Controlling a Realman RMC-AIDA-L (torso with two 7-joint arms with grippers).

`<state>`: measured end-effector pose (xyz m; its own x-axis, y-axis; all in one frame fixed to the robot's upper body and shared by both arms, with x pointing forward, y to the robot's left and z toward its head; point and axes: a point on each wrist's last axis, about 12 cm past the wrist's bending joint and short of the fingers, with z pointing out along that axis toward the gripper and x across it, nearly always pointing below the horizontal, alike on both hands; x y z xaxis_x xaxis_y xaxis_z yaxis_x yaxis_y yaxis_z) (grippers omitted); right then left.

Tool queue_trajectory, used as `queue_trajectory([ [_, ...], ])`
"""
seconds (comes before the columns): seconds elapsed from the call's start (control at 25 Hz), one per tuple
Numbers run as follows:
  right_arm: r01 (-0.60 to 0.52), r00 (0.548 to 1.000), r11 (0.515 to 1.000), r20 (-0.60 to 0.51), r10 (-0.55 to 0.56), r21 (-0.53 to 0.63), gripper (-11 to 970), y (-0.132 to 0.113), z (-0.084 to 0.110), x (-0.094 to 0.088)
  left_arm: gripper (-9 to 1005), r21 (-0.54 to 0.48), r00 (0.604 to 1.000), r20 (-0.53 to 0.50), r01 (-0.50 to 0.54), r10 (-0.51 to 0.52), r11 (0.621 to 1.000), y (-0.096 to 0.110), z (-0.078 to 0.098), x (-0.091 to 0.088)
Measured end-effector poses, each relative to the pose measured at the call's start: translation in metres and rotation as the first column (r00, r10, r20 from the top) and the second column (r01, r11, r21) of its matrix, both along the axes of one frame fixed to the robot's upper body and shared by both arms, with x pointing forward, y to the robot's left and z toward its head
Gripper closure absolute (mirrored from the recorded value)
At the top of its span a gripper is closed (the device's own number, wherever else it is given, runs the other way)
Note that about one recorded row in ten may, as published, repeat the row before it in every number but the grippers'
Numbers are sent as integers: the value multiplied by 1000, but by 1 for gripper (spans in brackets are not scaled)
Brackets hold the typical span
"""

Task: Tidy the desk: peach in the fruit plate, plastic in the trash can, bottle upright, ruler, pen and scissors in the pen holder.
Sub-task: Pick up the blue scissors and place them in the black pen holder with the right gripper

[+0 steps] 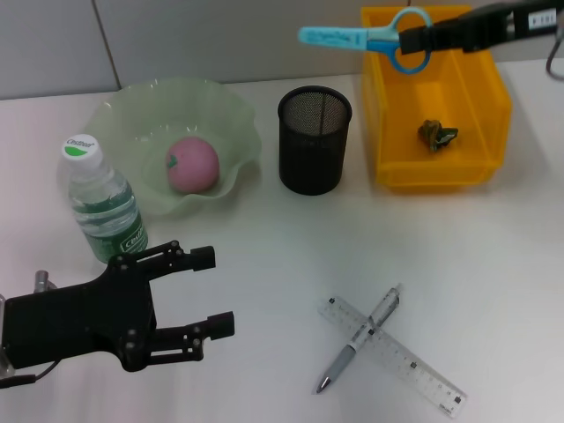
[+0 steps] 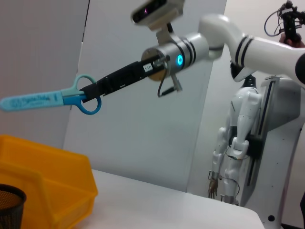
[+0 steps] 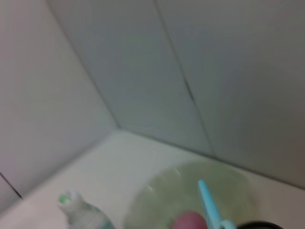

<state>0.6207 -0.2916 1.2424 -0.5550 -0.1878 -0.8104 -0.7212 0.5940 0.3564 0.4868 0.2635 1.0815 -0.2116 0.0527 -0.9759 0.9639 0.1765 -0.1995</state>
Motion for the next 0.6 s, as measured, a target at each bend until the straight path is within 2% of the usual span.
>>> queue_trajectory([
  [0.12, 25, 998, 993, -51, -31, -118, 872, 9, 20, 14, 163, 4, 1000, 12, -6, 6, 1000, 1, -1, 0],
  [0.16, 25, 998, 993, -51, -31, -118, 872, 9, 20, 14, 163, 6, 1000, 16, -8, 8, 1000, 1, -1, 0],
  [0.24, 25, 995, 974, -91, -46, -224, 872, 25, 36, 28, 163, 9, 1000, 21, -12, 12, 1000, 1, -1, 1],
  [0.32, 24, 994, 966, -101, -51, -258, 872, 30, 39, 32, 163, 9, 1000, 22, -13, 13, 1000, 1, -1, 1],
  [0.4, 4, 991, 933, -124, -52, -361, 872, 49, 47, 43, 163, 7, 999, 27, -19, 18, 1000, 1, -1, 1],
  [0.48, -6, 990, 922, -134, -50, -387, 871, 55, 47, 45, 163, 6, 999, 30, -21, 21, 1000, 1, -1, 2],
  [0.6, -46, 987, 878, -156, -33, -476, 871, 77, 45, 53, 163, 3, 999, 34, -26, 26, 1000, 1, 0, 2],
])
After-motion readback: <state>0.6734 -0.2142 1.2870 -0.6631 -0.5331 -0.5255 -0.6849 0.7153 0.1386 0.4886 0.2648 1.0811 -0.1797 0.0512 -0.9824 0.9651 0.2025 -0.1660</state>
